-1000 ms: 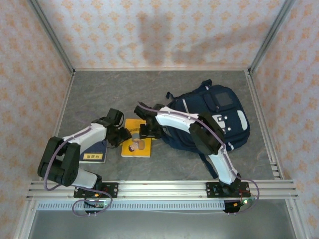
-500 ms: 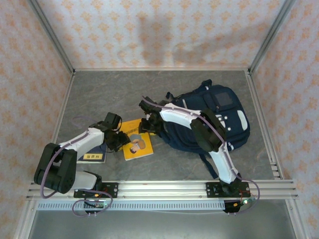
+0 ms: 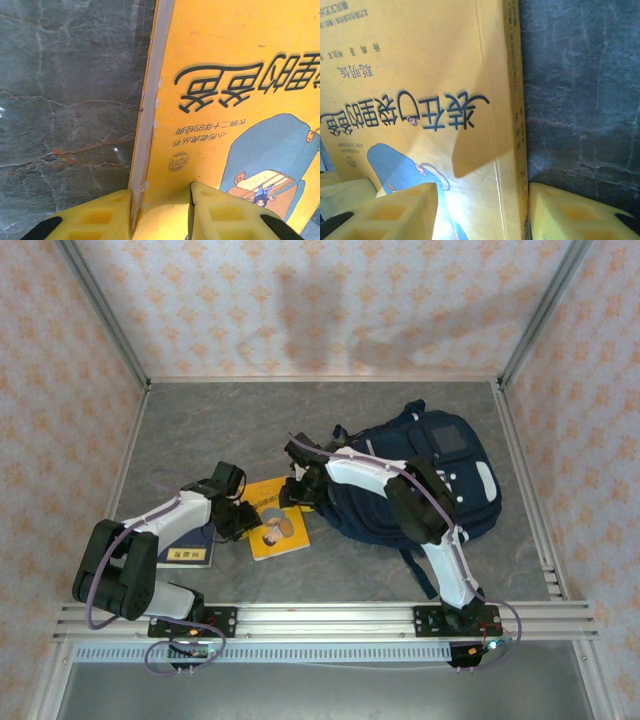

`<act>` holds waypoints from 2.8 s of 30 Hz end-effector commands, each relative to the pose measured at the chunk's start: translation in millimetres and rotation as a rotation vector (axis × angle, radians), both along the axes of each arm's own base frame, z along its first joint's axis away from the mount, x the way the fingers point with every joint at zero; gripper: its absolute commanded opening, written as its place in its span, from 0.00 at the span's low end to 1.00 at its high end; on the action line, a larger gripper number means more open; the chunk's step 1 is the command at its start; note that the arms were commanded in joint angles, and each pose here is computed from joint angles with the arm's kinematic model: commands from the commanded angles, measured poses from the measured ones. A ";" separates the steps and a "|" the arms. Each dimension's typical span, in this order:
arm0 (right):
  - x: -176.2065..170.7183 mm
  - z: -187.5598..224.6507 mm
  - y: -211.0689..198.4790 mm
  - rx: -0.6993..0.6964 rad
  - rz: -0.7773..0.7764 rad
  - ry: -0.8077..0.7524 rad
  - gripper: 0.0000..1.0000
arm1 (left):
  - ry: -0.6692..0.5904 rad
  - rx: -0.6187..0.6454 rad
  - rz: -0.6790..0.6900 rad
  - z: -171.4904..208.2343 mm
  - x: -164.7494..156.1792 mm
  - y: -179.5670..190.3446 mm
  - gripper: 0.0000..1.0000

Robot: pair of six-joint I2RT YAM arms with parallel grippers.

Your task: Pack the student bag

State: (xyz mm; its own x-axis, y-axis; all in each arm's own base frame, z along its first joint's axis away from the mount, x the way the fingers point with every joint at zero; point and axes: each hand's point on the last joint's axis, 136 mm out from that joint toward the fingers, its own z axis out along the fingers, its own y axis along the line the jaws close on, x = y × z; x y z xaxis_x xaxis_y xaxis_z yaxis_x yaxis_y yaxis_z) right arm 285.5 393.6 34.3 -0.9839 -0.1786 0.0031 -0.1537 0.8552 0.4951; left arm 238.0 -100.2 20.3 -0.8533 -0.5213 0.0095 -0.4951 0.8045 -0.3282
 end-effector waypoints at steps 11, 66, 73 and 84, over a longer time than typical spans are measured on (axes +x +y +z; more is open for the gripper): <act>-40.4 69.9 40.5 0.430 0.111 0.117 0.42 | 0.056 0.059 -0.053 -11.3 -12.0 9.3 0.26; 109.3 282.7 -51.8 0.728 -0.716 -0.427 0.00 | -0.504 -0.392 0.206 238.4 80.0 -40.3 0.77; 114.6 310.1 -74.3 0.817 -0.893 -0.431 0.00 | -0.640 -0.565 0.209 300.4 111.1 -67.6 0.77; 105.2 350.9 -86.8 0.987 -0.940 -0.441 0.00 | -0.720 -0.688 0.312 315.7 155.4 -80.3 0.95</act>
